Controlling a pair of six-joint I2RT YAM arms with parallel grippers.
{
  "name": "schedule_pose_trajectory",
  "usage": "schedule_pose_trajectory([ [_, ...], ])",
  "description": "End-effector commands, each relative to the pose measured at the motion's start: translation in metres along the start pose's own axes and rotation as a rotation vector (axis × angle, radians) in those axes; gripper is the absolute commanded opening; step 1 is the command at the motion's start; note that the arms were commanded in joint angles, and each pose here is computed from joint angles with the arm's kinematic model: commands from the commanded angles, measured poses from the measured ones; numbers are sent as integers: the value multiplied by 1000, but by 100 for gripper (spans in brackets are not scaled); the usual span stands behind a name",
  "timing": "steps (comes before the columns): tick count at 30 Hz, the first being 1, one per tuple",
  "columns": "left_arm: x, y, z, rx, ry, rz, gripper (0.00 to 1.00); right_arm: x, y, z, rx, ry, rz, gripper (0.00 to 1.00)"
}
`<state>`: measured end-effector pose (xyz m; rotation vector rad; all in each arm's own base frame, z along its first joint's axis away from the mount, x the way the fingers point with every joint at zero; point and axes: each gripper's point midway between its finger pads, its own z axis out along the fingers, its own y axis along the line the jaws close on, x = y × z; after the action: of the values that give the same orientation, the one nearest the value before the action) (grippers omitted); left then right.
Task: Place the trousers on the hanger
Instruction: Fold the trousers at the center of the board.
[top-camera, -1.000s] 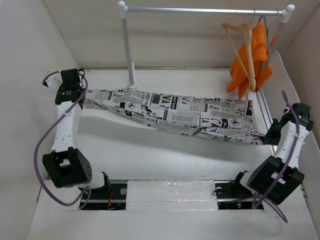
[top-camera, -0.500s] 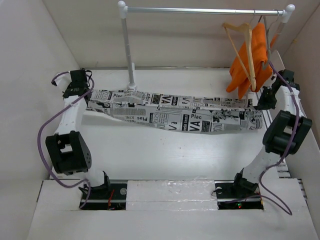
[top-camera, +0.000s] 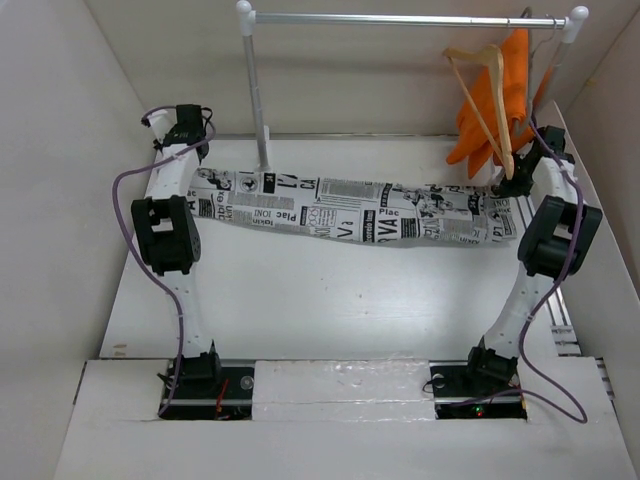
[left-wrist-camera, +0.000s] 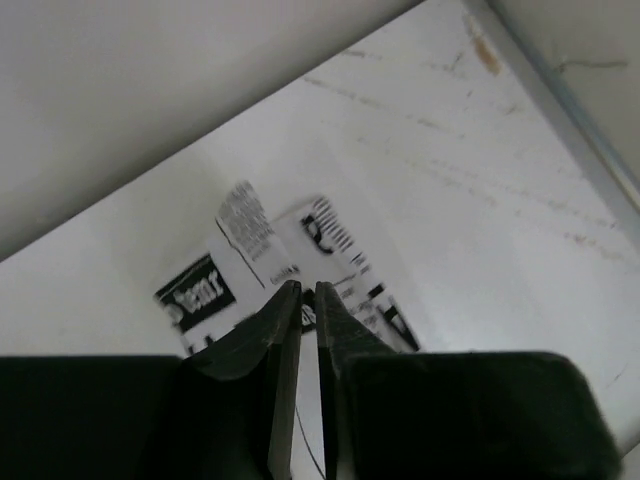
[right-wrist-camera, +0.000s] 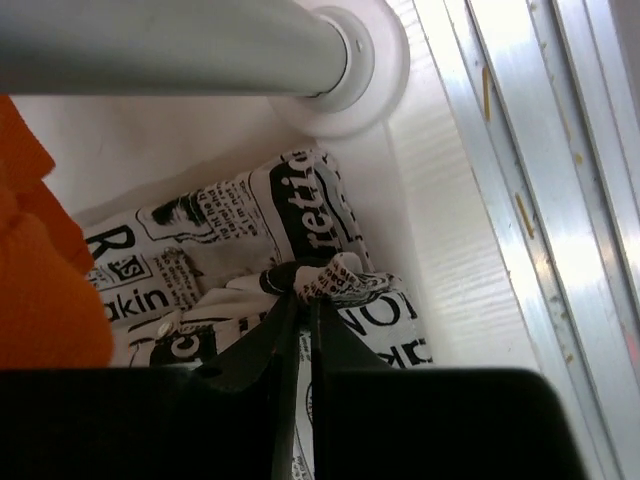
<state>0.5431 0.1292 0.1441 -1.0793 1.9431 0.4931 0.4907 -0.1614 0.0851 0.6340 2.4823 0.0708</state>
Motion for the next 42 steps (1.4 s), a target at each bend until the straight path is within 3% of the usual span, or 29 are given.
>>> schedule_pose_trajectory([
  [1, -40, -3, 10, -22, -98, -9, 9, -41, -1, 1, -5, -160, 28, 11],
  [2, -38, -9, 11, -1, -87, -13, 18, -40, 1, 0, -20, -171, 30, 16],
  [4, -39, -24, 2, 79, -71, -10, 25, -34, 3, 1, -36, -191, 41, 40],
  [5, -52, -33, -4, 126, -103, -34, 33, -43, 6, -12, -48, -229, 38, 49],
  [6, -62, -38, -12, 161, -119, -47, 61, -45, 2, -16, -53, -238, 44, 59],
  [9, -78, -49, -31, 242, -108, -62, 78, -41, 3, -45, -69, -217, 6, 69],
  [14, -37, -20, -46, 227, 9, -85, 75, -19, -6, -66, -98, -216, -6, 69],
  [17, 23, 10, -49, 274, 145, -95, 75, 12, -14, -76, -110, -202, 10, 69],
  [19, 69, 39, -44, 254, 295, -147, 75, 37, -19, -81, -114, -197, 26, 69],
  [21, 103, 62, -43, 209, 372, -154, 79, 52, -30, -82, -105, -191, 51, 69],
  [26, 133, 66, -45, 241, 424, -175, 85, 98, -53, -71, -168, -134, 134, 70],
  [35, 154, 63, -21, 196, 518, -241, 85, 119, -36, -33, -271, -122, 221, 71],
  [41, 171, 54, -15, 189, 580, -330, 72, 119, -13, -11, -314, -125, 293, 66],
  [42, 175, 54, -13, 180, 587, -331, 65, 117, -14, -9, -308, -129, 305, 63],
])
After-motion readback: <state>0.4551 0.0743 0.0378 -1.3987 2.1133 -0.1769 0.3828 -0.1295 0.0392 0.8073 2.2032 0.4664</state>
